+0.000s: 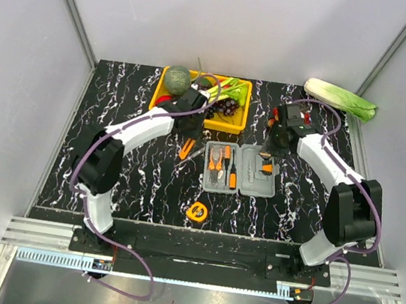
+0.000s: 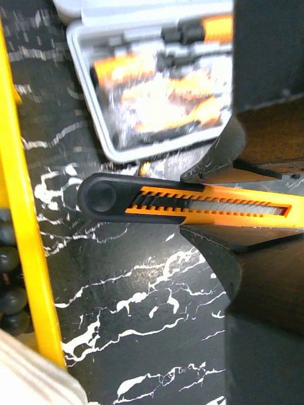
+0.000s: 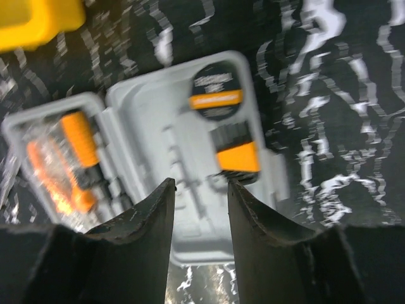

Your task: Pack the tool kit

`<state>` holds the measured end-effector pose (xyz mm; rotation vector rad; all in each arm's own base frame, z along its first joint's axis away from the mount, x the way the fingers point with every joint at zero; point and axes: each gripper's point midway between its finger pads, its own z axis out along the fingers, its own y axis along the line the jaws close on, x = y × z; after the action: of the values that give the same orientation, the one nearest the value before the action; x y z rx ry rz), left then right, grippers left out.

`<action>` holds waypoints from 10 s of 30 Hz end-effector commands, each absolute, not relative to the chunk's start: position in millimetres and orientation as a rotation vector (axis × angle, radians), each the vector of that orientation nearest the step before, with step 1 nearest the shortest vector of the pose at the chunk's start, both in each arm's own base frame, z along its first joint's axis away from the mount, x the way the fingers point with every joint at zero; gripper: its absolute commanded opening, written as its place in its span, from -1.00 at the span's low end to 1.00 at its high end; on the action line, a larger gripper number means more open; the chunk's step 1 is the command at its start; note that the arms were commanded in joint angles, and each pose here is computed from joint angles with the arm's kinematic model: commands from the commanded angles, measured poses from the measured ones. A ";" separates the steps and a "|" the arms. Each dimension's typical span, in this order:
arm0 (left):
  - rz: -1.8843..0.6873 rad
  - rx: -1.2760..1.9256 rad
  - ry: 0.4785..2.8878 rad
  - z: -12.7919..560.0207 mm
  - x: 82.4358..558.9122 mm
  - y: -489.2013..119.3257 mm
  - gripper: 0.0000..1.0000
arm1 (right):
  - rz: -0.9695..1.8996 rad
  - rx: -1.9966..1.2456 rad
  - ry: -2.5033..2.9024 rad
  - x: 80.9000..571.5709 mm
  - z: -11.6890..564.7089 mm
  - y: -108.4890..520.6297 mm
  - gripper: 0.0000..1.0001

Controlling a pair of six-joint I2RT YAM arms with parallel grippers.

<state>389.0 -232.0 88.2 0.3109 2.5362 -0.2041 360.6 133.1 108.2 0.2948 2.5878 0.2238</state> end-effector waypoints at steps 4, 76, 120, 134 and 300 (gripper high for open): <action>-0.437 0.202 2.437 158.0 382.3 -263.7 -0.91 | -0.004 0.444 2.618 380.3 75.4 69.9 -0.01; -0.237 -0.028 2.636 55.3 327.6 -373.5 -0.28 | 0.181 0.643 2.659 310.2 69.2 76.5 0.27; -0.801 0.303 2.558 83.2 370.7 -383.2 -0.58 | 0.703 -0.083 2.511 293.0 92.0 250.8 -0.09; -0.869 0.340 2.597 63.8 362.1 -387.5 -0.81 | 0.620 -0.097 2.645 280.9 42.9 266.3 -0.48; -0.300 -0.035 2.524 38.7 415.4 -209.9 -0.22 | 0.137 0.247 2.548 313.7 95.2 176.4 -0.19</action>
<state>397.1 -203.7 32.4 -0.0694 2.5820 -0.3095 320.7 208.2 93.6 0.1424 2.5591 0.2171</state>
